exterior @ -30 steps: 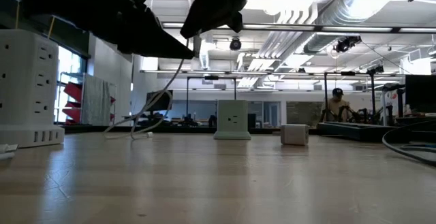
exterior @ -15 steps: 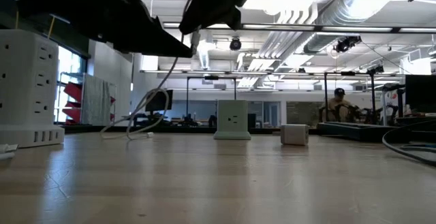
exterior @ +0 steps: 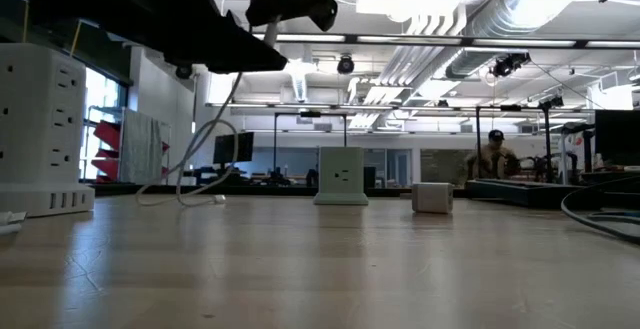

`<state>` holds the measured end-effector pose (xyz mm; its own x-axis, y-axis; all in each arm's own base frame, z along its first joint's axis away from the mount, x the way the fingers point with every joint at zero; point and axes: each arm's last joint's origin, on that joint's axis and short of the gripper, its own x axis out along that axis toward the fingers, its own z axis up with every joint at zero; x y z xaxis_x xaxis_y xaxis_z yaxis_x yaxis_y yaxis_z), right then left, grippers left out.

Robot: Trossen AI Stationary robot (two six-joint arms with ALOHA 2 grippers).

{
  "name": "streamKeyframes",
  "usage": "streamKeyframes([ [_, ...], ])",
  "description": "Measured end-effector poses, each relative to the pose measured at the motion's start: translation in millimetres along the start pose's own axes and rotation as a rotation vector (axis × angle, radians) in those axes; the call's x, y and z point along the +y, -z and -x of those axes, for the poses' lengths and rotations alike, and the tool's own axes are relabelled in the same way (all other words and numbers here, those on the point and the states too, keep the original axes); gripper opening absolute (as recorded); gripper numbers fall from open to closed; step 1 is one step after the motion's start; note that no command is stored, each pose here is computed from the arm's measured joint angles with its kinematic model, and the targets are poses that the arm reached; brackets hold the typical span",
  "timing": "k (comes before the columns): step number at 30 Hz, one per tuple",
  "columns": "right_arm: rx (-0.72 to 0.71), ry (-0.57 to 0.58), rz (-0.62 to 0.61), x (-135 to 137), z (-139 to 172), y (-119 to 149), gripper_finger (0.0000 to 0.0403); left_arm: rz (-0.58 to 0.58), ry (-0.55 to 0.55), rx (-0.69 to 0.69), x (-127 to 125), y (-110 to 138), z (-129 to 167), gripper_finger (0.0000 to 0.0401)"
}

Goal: Insert USB
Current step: Insert the white USB cable into the top white outlet extension

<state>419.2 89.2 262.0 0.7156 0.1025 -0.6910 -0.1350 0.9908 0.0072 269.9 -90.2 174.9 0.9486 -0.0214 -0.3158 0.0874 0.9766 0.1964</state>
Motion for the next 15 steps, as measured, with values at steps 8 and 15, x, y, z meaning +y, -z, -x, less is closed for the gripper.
streamKeyframes([
  [8,0.007,-0.004,0.02,2.6,0.4,0.7,0.0,0.0,-0.004,0.001,0.1,0.0,0.0,0.0047],
  [15,0.013,0.031,-0.018,1.6,1.3,1.4,0.0,0.002,-0.035,0.002,1.0,-2.4,-0.8,0.0017],
])
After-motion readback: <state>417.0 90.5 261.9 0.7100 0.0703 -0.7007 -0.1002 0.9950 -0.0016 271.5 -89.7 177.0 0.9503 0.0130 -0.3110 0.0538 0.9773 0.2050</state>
